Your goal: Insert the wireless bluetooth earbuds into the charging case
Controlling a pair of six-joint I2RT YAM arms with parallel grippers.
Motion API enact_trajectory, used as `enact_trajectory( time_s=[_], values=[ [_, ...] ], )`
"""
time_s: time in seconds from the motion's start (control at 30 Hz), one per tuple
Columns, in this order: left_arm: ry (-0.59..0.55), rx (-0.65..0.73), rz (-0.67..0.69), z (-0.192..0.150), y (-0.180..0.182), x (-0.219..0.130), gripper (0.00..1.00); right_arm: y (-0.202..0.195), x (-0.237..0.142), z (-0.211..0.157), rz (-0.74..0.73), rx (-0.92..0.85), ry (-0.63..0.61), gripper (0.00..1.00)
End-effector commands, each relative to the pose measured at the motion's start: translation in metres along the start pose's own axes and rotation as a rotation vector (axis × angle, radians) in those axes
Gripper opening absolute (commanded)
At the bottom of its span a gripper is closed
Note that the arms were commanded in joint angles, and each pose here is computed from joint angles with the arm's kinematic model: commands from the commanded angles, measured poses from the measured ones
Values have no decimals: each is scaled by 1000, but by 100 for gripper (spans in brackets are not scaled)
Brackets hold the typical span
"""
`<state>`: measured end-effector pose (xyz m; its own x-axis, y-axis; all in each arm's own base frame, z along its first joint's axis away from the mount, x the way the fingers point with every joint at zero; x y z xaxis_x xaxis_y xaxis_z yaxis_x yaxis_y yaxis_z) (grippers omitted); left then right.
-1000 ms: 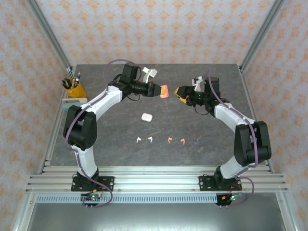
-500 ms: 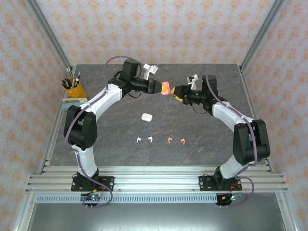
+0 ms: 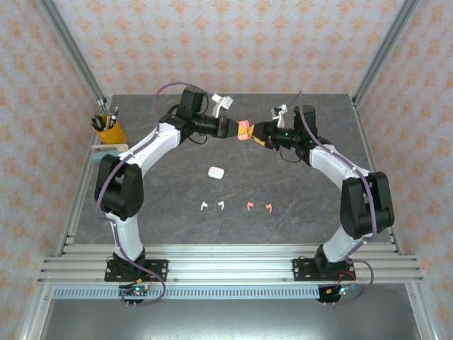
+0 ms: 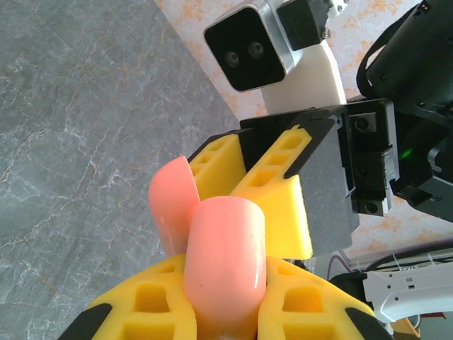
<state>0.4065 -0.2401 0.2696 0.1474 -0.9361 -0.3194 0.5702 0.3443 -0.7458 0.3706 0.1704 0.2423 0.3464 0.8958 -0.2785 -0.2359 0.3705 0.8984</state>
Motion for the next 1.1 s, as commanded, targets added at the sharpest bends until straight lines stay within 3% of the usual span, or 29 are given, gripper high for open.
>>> enact_trajectory(
  time_s=[0.0, 0.53, 0.67, 0.77, 0.9, 1.0, 1.07],
  values=[
    [-7, 13, -40, 10, -11, -2, 0, 8, 4, 5, 31, -46, 15, 35],
    [16, -12, -46, 5, -2, 3, 0, 7, 11, 15, 26, -47, -7, 22],
    [18, -16, -40, 3, 0, 4, 0, 11, 10, 18, 32, -47, -12, 14],
    [13, -17, -26, 3, 2, 4, 0, 14, 8, 18, 32, -46, -21, 1],
    [-5, -11, 6, 5, 3, 2, 26, 15, 4, 16, 0, -43, -28, 0],
    [-21, -6, 24, 9, 4, 0, 54, 14, 1, 13, -43, -50, -15, 0],
    [-31, 0, 34, 13, 3, -3, 79, 11, 0, 12, -87, -54, 7, 0]
  ],
)
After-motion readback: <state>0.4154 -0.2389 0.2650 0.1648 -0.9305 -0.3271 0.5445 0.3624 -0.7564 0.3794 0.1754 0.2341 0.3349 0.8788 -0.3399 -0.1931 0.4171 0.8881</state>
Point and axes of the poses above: each hand's point on the last joint's axis, 136 mm out from that joint toward the fingers, its own x axis out along the fingers, its own y axis along the line the jaws close on, z = x × y, the point moved 7 cm from there along -x, back along the fingers
